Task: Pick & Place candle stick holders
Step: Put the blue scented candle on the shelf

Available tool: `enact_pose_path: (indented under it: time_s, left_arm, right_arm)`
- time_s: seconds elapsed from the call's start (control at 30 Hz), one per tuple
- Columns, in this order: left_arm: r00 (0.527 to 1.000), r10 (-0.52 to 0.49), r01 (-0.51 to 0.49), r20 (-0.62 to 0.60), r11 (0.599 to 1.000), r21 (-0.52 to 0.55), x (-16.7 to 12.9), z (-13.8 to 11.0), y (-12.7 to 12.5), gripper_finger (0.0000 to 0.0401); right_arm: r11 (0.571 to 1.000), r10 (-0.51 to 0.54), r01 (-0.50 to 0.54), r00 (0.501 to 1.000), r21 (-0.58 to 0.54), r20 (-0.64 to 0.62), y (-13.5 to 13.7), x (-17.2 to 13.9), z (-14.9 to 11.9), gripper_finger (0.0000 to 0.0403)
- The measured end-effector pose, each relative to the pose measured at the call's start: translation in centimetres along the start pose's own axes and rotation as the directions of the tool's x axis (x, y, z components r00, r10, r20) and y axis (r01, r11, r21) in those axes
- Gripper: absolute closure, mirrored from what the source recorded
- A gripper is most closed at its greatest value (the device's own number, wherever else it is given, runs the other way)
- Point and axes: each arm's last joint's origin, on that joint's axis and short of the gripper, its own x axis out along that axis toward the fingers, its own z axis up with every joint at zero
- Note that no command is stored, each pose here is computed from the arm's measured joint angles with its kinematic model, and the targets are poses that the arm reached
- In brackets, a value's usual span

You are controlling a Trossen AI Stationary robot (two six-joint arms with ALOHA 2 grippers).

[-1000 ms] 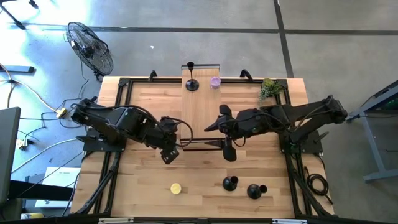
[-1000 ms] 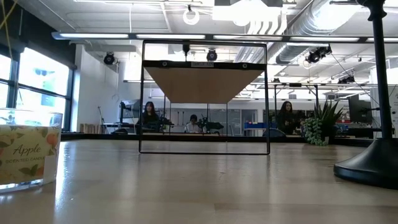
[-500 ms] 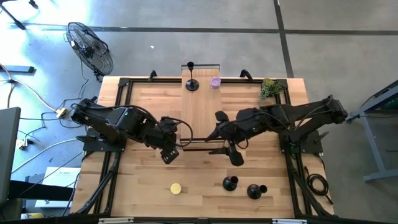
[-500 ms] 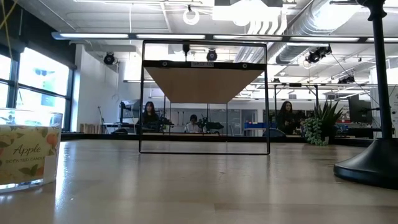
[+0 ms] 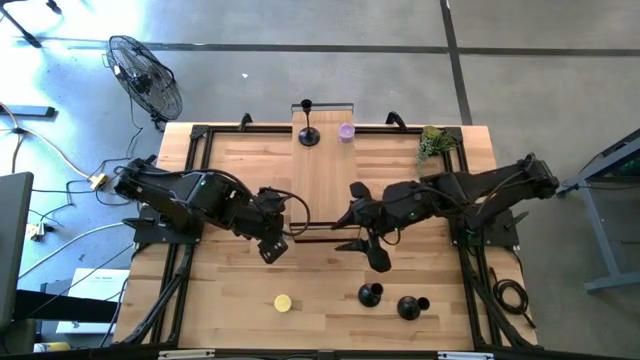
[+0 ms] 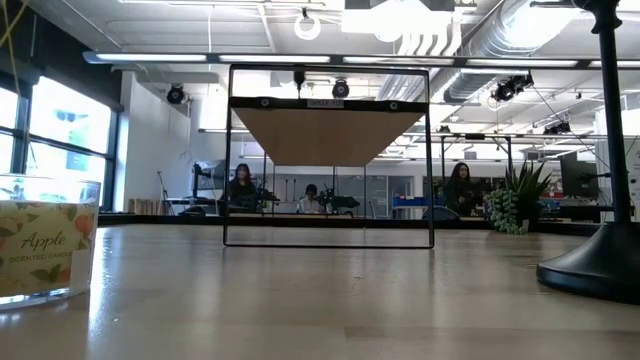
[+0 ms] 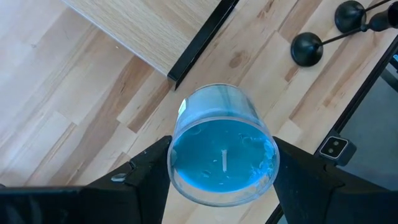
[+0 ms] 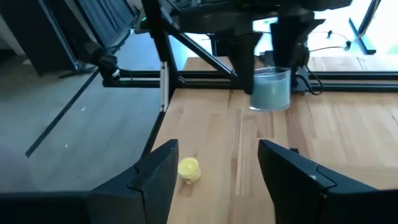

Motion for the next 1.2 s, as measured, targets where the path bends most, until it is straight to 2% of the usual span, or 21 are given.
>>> enact_pose_path:
  time_s: [0.2, 1.0, 1.2]
  left_arm:
    - [1.0, -0.001, 0.001, -0.002, 1.0, 0.0, 0.0, 0.0, 0.0, 0.0175]
    - [1.0, 0.001, -0.001, -0.005, 1.0, -0.004, 0.0, 0.0, 0.0, 0.0175]
    - [1.0, 0.001, -0.001, -0.005, 1.0, -0.004, 0.0, 0.0, 0.0, 0.0175]
  right_arm:
    - [1.0, -0.002, 0.002, 1.0, -0.005, 0.028, 0.5, 0.0, 0.2, 0.0187]
    - [0.999, -0.02, 0.021, 1.0, -0.047, 0.011, 1.0, 0.0, -0.1, 0.0187]
    - [0.997, 0.064, -0.063, 0.997, -0.039, 0.037, 1.3, 0.0, 0.2, 0.0187]
